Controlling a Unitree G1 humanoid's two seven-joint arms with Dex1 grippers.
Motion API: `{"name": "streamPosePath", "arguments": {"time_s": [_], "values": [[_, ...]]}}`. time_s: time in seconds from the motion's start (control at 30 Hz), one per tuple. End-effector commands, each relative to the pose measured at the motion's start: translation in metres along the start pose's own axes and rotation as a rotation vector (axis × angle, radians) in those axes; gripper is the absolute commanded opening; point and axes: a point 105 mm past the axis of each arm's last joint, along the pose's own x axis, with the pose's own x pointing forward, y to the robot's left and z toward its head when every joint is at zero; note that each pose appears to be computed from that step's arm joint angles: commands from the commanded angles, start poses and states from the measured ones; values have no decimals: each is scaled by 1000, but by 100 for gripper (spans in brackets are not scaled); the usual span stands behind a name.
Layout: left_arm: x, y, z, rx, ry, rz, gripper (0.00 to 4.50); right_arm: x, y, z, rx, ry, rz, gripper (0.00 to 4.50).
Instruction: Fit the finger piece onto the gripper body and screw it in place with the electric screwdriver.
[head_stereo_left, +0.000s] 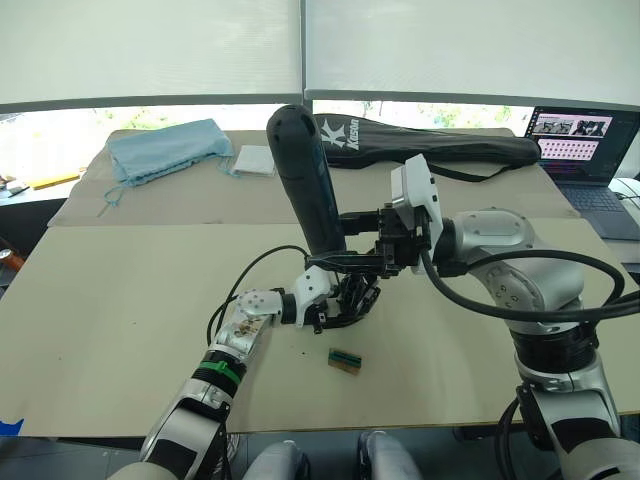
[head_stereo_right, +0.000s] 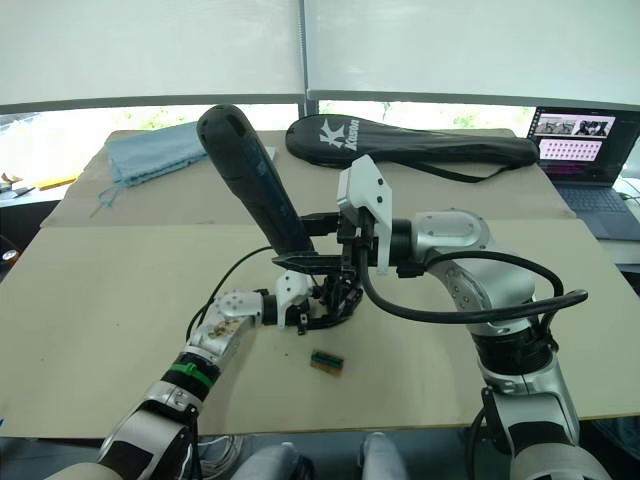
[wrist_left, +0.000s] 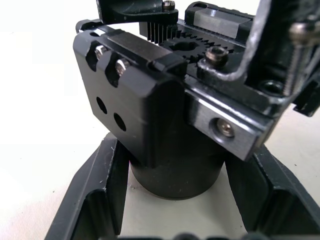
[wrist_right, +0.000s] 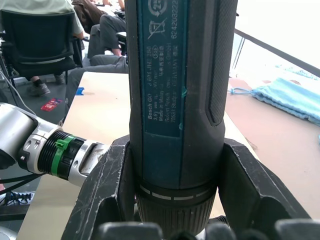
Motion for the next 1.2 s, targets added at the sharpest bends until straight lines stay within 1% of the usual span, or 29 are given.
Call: {"name": "streamPosePath", "arguments": {"time_s": [0.03,0.57,1.07,1.2], "values": [[1,4,25,49,-79,9,228,-3,0,14,-69,-43,-5,190],[1,4,25,49,-80,8,228,-5,8,16,-125,-46,32,190],[1,6,26,51,-80,10,228,-4,8,17,-142,-47,42,190],[1,6,26,51,-78,11,228,-3,9,20,-151,-51,49,190]]}}
